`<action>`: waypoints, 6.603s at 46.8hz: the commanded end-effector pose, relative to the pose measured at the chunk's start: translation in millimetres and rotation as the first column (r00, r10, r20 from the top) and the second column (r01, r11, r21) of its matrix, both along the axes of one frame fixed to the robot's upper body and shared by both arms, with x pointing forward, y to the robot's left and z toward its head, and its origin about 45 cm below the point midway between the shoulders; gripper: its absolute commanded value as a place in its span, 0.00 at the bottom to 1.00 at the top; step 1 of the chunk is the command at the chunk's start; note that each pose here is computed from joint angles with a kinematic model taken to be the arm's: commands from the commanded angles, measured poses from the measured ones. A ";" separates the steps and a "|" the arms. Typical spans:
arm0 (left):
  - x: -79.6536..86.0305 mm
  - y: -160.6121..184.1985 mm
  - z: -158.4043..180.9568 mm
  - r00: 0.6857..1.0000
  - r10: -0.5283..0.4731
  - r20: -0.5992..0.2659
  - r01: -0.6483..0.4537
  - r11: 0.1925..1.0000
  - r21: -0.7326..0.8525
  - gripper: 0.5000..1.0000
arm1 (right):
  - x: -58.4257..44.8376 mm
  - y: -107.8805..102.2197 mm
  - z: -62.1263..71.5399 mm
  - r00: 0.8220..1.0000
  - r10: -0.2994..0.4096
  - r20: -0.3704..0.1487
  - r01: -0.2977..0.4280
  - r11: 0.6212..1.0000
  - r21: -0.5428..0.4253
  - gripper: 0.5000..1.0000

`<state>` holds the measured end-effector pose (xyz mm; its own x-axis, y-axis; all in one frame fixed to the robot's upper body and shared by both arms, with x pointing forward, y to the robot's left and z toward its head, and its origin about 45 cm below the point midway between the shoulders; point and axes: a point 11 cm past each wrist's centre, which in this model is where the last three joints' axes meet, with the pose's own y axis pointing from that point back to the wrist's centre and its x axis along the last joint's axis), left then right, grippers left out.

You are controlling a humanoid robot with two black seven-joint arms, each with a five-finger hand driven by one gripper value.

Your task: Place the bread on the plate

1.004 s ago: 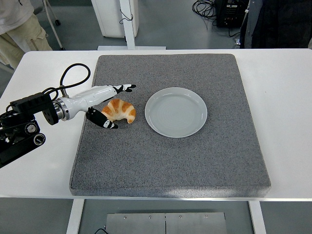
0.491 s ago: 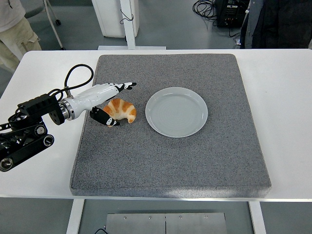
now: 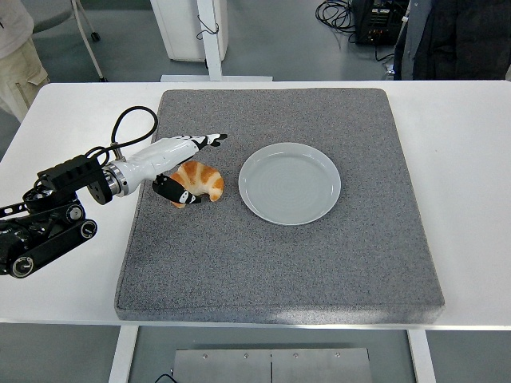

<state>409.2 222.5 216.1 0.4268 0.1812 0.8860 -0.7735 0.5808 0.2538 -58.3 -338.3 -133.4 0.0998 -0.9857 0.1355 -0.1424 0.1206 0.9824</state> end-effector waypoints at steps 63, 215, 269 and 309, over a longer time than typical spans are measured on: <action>32.2 -5.4 62.6 0.991 -0.091 0.098 0.089 0.996 0.025 0.00 | 0.1 -0.1 0.0 1.000 -0.002 0.001 0.002 1.000 0.000 1.00; 27.9 -176.0 5.5 0.913 -0.402 0.063 0.384 0.903 0.193 0.00 | 0.1 0.0 0.0 1.000 0.000 0.000 0.000 1.000 0.000 1.00; 25.5 -175.5 10.1 0.919 -0.389 0.059 0.377 0.914 0.150 0.95 | 0.1 0.0 0.0 1.000 0.001 0.000 -0.001 1.000 0.000 1.00; 70.8 -124.2 153.9 0.993 -0.118 0.005 0.113 0.931 -0.348 0.96 | 0.1 0.0 0.0 1.000 0.000 0.000 0.000 1.000 0.000 1.00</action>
